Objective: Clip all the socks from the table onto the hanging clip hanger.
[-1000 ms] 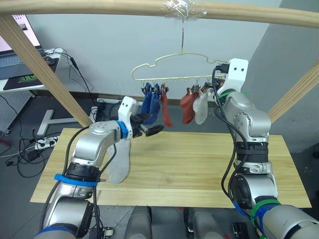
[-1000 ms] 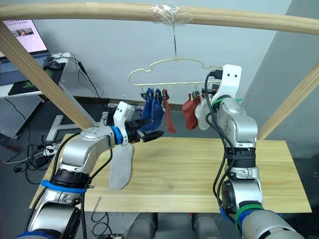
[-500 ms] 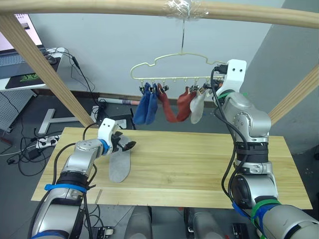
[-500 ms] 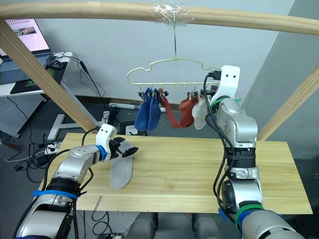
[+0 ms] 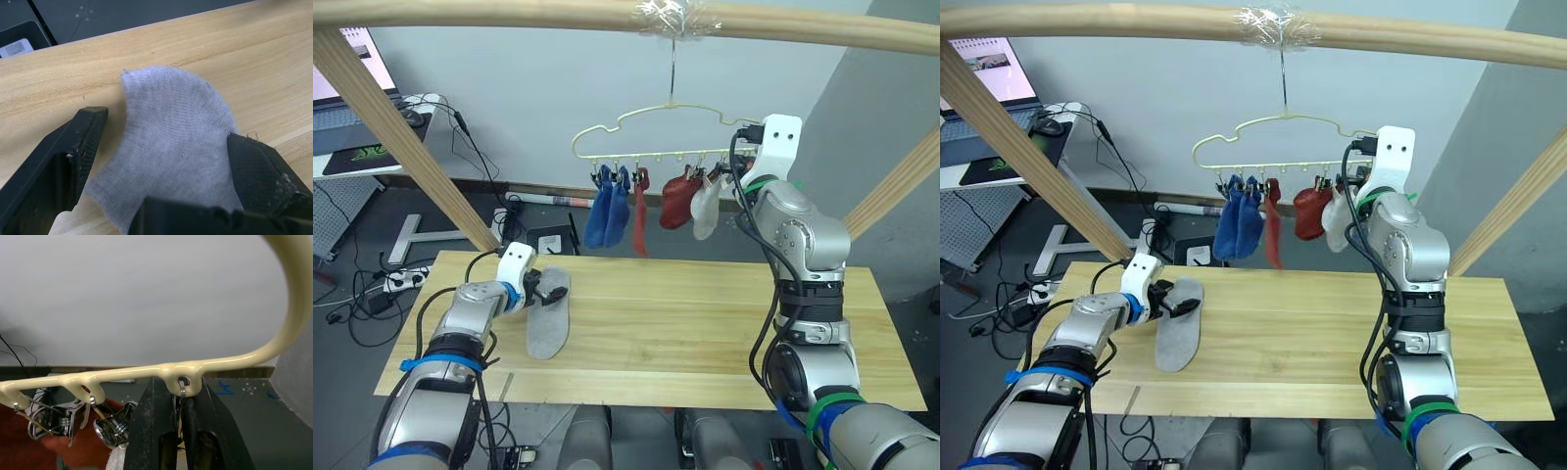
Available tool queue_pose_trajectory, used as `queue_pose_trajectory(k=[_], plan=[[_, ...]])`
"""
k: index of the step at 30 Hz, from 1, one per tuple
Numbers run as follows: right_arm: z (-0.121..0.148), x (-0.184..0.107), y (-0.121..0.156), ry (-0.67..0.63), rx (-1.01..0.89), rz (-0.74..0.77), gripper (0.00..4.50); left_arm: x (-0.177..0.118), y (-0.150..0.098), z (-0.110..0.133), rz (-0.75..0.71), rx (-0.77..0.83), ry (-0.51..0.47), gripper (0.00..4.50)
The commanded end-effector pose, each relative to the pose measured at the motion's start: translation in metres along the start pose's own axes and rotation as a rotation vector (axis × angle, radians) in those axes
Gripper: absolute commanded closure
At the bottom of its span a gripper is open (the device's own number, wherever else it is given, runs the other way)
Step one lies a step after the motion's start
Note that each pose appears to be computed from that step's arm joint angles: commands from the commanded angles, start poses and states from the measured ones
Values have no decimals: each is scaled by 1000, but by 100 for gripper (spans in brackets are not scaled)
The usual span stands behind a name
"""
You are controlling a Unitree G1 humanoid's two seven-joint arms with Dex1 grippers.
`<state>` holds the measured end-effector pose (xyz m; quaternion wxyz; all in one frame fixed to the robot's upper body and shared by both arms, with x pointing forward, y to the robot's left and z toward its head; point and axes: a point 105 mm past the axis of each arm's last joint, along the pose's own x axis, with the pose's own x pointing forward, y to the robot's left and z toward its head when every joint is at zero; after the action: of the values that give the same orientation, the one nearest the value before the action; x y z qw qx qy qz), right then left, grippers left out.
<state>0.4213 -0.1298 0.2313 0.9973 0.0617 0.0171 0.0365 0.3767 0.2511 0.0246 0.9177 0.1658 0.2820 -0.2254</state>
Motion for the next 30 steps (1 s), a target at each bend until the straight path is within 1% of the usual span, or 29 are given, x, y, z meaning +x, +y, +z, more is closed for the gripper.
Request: queue_pose_trajectory(k=[1, 4, 10, 12, 15, 16, 18, 19, 22, 24, 25, 27, 30], plan=[[19, -6, -1, -71, -2, 4, 450, 3, -4, -10, -12, 10, 48, 24], [19, -6, -2, -69, -1, 1, 450, 3, -4, -10, -13, 13, 50, 90], [18, -6, -2, -67, 3, 3, 450, 4, -6, -12, -28, 22, 53, 271], [18, -6, -1, -66, 4, 4, 450, 4, -7, -13, -30, 23, 54, 339], [18, -6, -1, -65, 5, 6, 450, 4, -10, -13, -44, 26, 50, 428], [17, -6, -1, -64, 6, 7, 450, 4, -12, -12, -54, 27, 45, 445], [17, -6, 0, -63, 7, 9, 450, 5, -15, -11, -68, 26, 36, 445], [17, -6, 1, -63, 7, 12, 450, 5, -22, -5, -102, 21, 4, 445], [17, -6, 5, -59, -4, 31, 450, 1, -53, 29, -269, -36, -152, 445], [16, -7, 9, -55, -10, 47, 450, -4, -68, 53, -338, -57, -234, 445], [16, -7, 10, -53, -11, 52, 450, -6, -72, 60, -355, -61, -255, 445], [16, -7, 13, -50, -14, 66, 450, -12, -86, 81, -413, -53, -313, 445], [16, -8, 17, -45, -18, 78, 450, -21, -108, 112, -514, -33, -374, 445]])
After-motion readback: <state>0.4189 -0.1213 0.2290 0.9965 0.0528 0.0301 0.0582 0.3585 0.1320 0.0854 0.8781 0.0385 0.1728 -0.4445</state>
